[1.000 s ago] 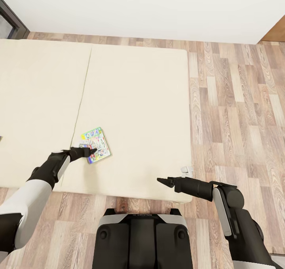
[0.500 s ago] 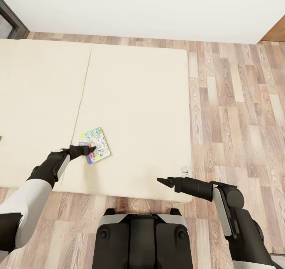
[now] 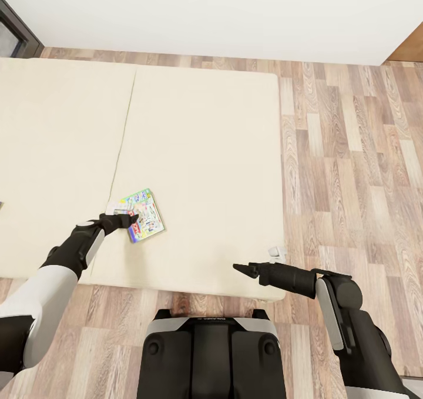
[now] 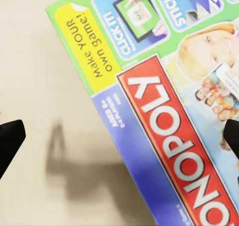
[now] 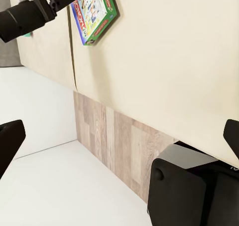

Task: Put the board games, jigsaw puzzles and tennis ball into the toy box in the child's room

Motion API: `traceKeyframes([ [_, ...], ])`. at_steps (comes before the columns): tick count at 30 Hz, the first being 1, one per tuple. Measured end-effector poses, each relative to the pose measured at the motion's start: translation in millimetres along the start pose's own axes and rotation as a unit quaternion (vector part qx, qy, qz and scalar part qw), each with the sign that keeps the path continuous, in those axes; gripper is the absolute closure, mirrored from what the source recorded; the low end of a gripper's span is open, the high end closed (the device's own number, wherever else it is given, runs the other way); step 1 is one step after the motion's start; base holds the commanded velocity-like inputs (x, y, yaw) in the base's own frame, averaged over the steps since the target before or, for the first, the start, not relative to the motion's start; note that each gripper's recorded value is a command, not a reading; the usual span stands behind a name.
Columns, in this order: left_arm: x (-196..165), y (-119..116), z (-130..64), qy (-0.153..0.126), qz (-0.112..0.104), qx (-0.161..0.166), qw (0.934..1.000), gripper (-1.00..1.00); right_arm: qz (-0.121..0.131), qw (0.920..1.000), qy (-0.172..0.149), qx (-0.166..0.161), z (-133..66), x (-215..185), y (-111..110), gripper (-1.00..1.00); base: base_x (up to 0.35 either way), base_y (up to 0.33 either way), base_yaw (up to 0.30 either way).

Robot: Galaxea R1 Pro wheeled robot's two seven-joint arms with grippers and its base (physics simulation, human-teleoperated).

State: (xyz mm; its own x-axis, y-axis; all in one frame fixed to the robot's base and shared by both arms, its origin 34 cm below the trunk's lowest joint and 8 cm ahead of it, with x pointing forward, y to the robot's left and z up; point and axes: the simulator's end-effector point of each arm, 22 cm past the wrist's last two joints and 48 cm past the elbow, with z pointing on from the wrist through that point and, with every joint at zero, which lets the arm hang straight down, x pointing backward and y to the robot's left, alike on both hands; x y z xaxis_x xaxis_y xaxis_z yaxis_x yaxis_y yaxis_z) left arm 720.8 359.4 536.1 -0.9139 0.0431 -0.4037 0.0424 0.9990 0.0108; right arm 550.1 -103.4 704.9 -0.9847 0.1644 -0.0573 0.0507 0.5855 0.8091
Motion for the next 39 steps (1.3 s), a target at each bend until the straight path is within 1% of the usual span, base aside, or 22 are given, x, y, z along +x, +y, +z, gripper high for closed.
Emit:
traceKeyframes([
  [7, 1, -1, 0.3, 0.001, -0.001, 0.000, 1.0000, -1.00, 0.000, 1.0000, 0.000, 0.000, 0.0, 0, 0, -1.00, 0.000, 0.000, 0.000],
  [14, 1, -12, 1.3, 0.002, -0.003, 0.007, 1.0000, -1.00, 0.000, 1.0000, 0.000, -0.001, -0.1, 0, 1, -1.00, 0.000, 0.000, 0.000],
  [17, 1, -13, 1.5, 0.002, -0.004, 0.008, 1.0000, -1.00, 0.000, 1.0000, 0.000, -0.001, 0.0, 0, 0, -1.00, 0.000, 0.000, 0.000],
  [29, -3, -20, 4.1, -0.004, -0.002, 0.016, 0.9999, -1.00, 0.004, 1.0000, 0.003, 0.000, 2.3, 4, -4, -1.00, 0.000, 0.000, 0.000],
  [32, -4, -22, 4.9, -0.006, -0.001, 0.021, 0.9998, -1.00, 0.006, 1.0000, 0.004, 0.001, 3.0, 5, -5, -1.00, 0.000, 0.000, 0.000],
  [35, -2, -27, 5.5, -0.004, -0.004, 0.034, 0.9994, -1.00, 0.006, 1.0000, 0.005, 0.001, 3.2, 5, -6, -1.00, 0.000, 0.000, 0.000],
  [39, 0, -29, 5.6, -0.003, -0.007, 0.040, 0.9992, -1.00, 0.007, 1.0000, 0.005, 0.001, 3.3, 5, -6, -1.00, 0.000, 0.000, 0.000],
])
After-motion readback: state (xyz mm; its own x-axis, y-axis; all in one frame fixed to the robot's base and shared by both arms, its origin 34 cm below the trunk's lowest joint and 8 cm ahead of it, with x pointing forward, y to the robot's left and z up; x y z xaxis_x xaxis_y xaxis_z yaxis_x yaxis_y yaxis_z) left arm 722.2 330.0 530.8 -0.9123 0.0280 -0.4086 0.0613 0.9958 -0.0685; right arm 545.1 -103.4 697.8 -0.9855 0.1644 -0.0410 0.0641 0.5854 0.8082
